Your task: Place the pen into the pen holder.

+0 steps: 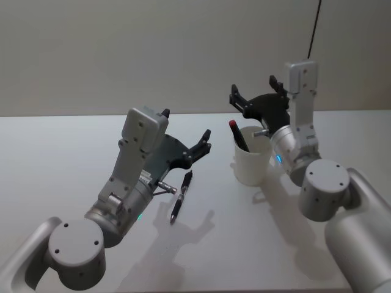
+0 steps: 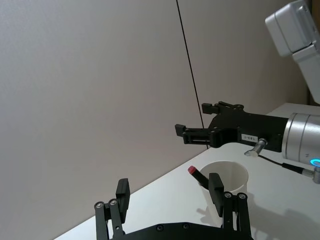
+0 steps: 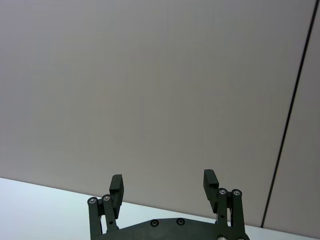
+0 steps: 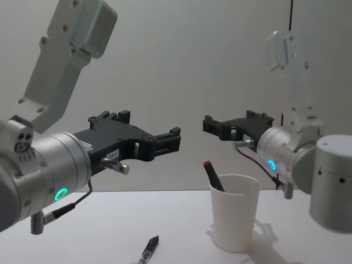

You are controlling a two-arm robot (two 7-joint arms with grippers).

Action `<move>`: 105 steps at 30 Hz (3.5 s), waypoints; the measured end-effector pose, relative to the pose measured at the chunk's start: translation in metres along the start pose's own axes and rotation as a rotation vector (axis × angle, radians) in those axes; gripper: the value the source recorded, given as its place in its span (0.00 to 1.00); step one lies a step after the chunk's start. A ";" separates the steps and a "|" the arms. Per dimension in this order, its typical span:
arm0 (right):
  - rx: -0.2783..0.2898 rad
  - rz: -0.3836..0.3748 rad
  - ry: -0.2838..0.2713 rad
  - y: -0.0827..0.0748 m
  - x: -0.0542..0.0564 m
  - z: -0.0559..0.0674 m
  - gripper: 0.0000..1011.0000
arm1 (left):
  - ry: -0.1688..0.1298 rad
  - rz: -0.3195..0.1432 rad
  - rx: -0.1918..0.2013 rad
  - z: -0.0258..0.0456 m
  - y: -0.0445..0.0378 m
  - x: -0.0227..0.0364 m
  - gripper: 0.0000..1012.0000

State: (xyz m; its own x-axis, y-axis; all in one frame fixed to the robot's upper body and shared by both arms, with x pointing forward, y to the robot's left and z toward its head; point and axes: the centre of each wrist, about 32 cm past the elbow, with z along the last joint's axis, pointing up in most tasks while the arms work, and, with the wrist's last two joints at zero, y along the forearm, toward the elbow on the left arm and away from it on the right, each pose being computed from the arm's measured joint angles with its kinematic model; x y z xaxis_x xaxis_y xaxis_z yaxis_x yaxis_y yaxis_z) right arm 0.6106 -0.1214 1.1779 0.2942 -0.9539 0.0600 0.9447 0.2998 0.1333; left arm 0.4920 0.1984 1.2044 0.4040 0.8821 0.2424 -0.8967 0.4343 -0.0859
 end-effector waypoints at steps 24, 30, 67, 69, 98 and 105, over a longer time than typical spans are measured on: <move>-0.070 -0.152 0.071 -0.072 0.020 0.019 0.99 | 0.000 0.000 0.000 0.0000 0.0000 0.0000 0.99; -0.086 -0.170 0.078 -0.089 0.025 0.019 0.99 | 0.000 0.000 0.000 0.0000 0.0000 0.0000 0.99; -0.162 -0.239 0.009 -0.135 0.054 0.002 0.99 | 0.000 0.000 0.000 0.0000 0.0000 0.0000 0.99; -0.164 -0.241 0.007 -0.136 0.055 0.001 0.99 | 0.000 0.000 0.000 0.0000 0.0000 0.0000 0.99; -0.171 -0.247 -0.005 -0.138 0.058 -0.002 0.99 | 0.145 -0.009 0.167 -0.0021 -0.0013 0.0198 0.99; -0.172 -0.247 -0.006 -0.138 0.058 -0.003 0.99 | 0.205 -0.015 0.247 -0.0089 -0.0066 0.0254 0.99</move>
State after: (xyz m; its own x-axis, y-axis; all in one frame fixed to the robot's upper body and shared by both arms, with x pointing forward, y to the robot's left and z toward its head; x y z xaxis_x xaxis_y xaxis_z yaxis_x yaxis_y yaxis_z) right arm 0.4979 -0.2182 1.1605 0.0519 -0.9973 0.0522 0.9984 0.0507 -0.0248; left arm 0.5098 0.2196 1.2026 0.4233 0.9051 0.0395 -0.8968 0.4125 0.1600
